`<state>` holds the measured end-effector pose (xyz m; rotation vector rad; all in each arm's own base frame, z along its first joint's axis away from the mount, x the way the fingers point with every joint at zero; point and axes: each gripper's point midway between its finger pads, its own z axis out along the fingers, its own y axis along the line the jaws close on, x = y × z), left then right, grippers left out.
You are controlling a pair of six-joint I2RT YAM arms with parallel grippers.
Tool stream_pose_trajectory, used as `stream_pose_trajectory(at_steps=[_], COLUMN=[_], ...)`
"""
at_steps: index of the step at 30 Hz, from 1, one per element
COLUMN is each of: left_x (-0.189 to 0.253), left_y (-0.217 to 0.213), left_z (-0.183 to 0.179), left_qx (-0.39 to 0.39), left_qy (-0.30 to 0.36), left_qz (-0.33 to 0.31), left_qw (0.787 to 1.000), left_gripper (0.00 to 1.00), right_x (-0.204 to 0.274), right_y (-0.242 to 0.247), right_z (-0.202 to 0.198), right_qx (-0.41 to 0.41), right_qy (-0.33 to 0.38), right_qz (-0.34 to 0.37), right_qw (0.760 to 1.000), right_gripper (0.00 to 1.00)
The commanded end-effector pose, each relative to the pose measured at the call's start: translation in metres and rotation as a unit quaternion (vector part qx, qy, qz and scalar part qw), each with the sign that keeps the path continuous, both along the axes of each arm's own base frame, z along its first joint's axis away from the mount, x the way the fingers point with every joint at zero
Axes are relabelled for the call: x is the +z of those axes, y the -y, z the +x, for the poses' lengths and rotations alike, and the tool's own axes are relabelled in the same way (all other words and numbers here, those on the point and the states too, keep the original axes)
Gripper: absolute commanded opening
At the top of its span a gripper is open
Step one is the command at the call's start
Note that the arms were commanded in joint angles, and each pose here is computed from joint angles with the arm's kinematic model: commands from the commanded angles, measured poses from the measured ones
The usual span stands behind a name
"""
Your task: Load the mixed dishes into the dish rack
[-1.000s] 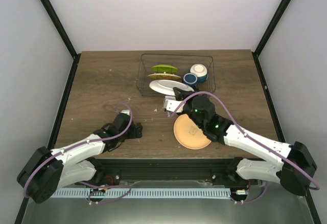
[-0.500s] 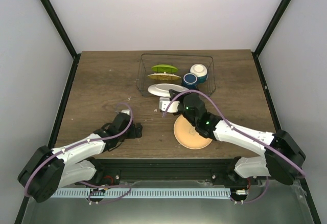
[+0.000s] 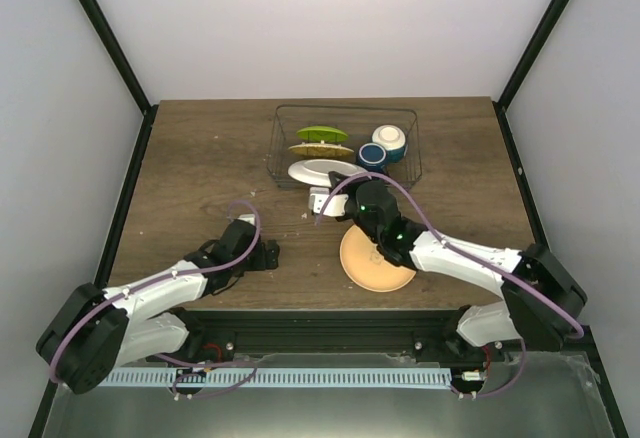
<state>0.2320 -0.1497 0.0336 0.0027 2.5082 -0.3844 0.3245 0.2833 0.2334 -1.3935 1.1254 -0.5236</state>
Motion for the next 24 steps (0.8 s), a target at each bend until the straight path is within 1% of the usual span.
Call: stream_pose_trajectory(at_steps=[1, 10, 13, 16, 20, 24], left_x=[0.002, 0.000, -0.001, -0.002, -0.002, -0.002], left_y=[0.004, 0.005, 0.006, 0.007, 0.009, 0.011], left_z=[0.003, 0.004, 0.004, 0.005, 0.005, 0.006], left_qx=[-0.004, -0.006, -0.007, -0.008, -0.011, -0.014], left_qy=[0.006, 0.004, 0.003, 0.002, 0.000, -0.001], left_qz=[-0.008, -0.010, -0.010, -0.012, -0.015, -0.015], left_qw=[1.000, 1.000, 1.000, 1.000, 1.000, 1.000], left_gripper=[1.00, 1.00, 1.00, 1.00, 1.00, 1.00], right_x=[0.064, 0.053, 0.050, 0.048, 0.028, 0.013], right_y=[-0.007, -0.014, -0.018, -0.023, -0.027, -0.029], right_z=[0.012, 0.022, 0.025, 0.031, 0.044, 0.059], right_qx=[0.000, -0.001, 0.004, 0.012, 0.016, 0.003], right_qy=[0.070, 0.062, 0.045, 0.011, -0.080, -0.127], right_qz=[0.075, 0.075, 0.073, 0.070, 0.046, 0.022], right_qw=[0.995, 0.995, 0.996, 0.997, 0.996, 0.992], right_gripper=[0.01, 0.01, 0.01, 0.01, 0.01, 0.01])
